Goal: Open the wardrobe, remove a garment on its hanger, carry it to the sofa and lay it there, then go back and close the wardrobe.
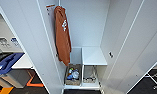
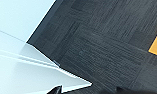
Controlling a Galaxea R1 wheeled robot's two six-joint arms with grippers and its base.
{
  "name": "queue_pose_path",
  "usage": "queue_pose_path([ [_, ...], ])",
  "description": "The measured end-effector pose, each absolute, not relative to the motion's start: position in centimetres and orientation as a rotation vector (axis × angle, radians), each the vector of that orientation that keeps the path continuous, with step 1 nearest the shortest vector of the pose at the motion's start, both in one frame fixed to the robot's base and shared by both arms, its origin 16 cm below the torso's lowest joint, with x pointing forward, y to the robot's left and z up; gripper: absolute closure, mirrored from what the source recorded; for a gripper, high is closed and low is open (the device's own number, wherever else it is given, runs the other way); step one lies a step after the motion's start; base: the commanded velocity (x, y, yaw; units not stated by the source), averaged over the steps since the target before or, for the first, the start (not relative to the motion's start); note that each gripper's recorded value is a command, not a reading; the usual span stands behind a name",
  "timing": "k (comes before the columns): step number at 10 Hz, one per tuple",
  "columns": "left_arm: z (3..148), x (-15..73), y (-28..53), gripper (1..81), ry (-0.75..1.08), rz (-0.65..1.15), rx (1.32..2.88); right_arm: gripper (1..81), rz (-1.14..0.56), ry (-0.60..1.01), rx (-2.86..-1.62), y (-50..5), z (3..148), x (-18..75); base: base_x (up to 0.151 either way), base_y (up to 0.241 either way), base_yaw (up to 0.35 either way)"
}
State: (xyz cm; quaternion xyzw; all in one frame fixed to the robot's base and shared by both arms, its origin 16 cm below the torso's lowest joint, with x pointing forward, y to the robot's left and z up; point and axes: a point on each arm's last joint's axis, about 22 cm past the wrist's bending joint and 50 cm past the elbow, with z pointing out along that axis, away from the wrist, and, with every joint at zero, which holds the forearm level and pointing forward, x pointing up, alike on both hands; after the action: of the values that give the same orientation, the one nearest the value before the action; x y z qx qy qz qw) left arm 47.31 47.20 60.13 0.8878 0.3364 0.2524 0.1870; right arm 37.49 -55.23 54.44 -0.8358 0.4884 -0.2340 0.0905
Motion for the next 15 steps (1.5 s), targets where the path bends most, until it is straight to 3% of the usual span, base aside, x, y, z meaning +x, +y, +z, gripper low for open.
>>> queue_pose_path([
  [3,63.2,54.3,41.7,1.0,0.946,0.738,2.361,1.0,-0.715,1.522,-2.352,-54.9,56.5,41.0,0.000,0.000,0.000],
  [5,62.9,55.5,39.0,1.0,0.955,0.707,2.331,1.0,-0.676,1.491,-2.302,-51.4,56.4,42.5,0.000,0.000,0.000],
  [7,61.8,56.1,35.6,1.0,0.955,0.679,2.310,1.0,-0.576,1.430,-2.260,-44.1,54.9,43.2,0.000,0.000,0.000],
  [10,59.2,55.9,24.6,1.0,0.831,0.581,2.311,1.0,-0.462,1.185,-2.193,-27.2,54.5,46.1,0.000,0.000,0.000],
  [11,57.7,54.1,19.8,1.0,0.784,0.515,2.315,1.0,-0.447,1.142,-2.199,-25.2,54.3,45.7,0.000,0.000,0.000],
  [12,56.5,52.2,17.1,1.0,0.762,0.464,2.326,1.0,-0.443,1.136,-2.206,-24.9,53.9,44.9,0.000,0.000,0.000],
  [15,54.9,51.4,22.7,1.0,0.772,0.504,2.419,1.0,-0.476,1.219,-2.244,-30.9,53.0,43.5,0.000,0.000,0.000],
])
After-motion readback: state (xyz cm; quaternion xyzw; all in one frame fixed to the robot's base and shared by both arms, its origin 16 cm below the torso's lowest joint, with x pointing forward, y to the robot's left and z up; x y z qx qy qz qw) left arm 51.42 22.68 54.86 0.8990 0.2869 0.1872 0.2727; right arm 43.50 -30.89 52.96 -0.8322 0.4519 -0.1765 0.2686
